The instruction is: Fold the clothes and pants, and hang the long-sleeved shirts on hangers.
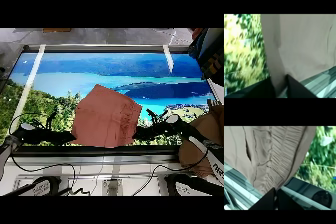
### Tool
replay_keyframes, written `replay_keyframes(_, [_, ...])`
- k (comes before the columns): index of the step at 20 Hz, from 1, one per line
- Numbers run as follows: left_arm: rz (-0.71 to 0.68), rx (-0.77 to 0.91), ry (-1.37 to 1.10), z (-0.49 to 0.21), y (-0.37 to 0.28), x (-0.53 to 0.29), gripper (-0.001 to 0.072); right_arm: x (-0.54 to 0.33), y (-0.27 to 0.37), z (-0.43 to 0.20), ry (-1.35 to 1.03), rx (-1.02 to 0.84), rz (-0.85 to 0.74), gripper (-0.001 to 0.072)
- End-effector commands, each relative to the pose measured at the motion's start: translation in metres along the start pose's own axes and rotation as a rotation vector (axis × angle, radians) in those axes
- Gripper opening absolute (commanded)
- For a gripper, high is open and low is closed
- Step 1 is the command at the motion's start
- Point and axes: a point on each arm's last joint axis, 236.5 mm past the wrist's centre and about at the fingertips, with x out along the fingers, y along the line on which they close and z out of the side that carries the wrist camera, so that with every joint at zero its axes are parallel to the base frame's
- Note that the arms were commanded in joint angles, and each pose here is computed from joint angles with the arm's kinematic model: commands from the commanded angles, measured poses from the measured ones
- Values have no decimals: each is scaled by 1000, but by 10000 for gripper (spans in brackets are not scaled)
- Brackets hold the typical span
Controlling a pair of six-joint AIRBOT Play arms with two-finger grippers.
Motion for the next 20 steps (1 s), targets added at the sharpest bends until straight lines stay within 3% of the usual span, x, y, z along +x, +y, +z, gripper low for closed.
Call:
replay_keyframes(1, [-51, -23, -22, 8, -6, 7, 37, -2, 5, 0, 9, -13, 9, 17])
replay_keyframes(2, [-61, -12, -17, 8, -9, 5, 6, -5, 11, 1, 18, -30, 19, 17])
replay_keyframes(6, [-145, 117, 4, 16, -48, -26, 5, -31, 52, 5, 56, -210, 81, 16])
replay_keyframes(10, [-104, 350, -177, 54, -110, -107, 5, -83, 110, 23, -91, -395, 106, 15])
replay_keyframes(14, [29, 649, -568, 67, -206, -225, 4, -164, 189, 20, -342, -613, 135, 16])
replay_keyframes(20, [210, 907, -1292, -2, -318, -377, 5, -254, 294, -51, -535, -661, 425, 17])
